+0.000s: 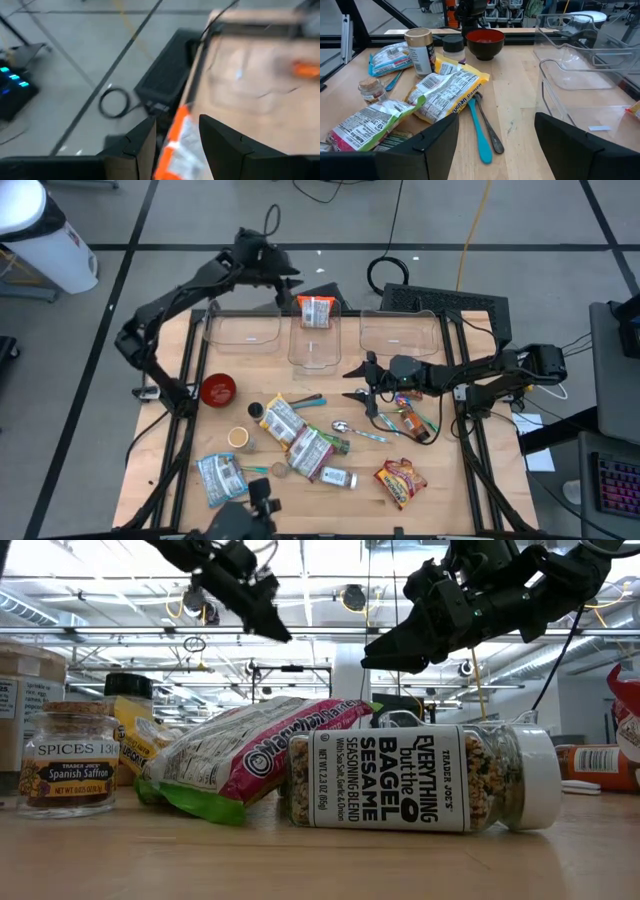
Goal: Pick & Place Food Item
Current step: Put the purple seasoning bottle into the left transparent bin
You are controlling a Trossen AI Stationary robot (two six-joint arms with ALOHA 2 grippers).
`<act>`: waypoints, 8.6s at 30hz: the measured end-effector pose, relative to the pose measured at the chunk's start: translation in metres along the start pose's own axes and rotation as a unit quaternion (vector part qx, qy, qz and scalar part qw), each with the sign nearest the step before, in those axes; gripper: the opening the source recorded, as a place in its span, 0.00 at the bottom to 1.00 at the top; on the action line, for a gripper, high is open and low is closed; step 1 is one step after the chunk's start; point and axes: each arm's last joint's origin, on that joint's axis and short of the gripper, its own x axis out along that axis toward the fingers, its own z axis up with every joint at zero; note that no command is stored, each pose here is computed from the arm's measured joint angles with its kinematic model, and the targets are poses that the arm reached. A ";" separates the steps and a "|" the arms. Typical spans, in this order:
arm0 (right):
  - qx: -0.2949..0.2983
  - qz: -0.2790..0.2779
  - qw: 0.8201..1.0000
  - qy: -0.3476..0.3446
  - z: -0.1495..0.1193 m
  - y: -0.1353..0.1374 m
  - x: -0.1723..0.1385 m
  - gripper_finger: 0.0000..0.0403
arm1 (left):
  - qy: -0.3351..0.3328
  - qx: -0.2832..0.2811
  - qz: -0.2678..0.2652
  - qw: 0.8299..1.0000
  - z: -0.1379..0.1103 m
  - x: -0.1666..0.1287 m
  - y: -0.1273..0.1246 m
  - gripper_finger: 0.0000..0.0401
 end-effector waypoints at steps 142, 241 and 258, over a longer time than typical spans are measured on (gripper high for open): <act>0.002 -0.049 0.998 -0.036 0.007 -0.003 0.000 0.63 | -0.235 0.022 -0.138 0.962 -0.181 -0.073 -0.212 0.40; 0.026 0.110 0.993 -0.018 0.004 0.029 0.000 0.78 | 0.299 0.047 -0.172 0.937 -0.124 -0.080 -0.255 0.53; 0.025 0.110 0.993 -0.016 0.004 0.029 0.000 0.77 | 0.275 0.109 -0.110 0.949 -0.047 -0.120 -0.209 0.54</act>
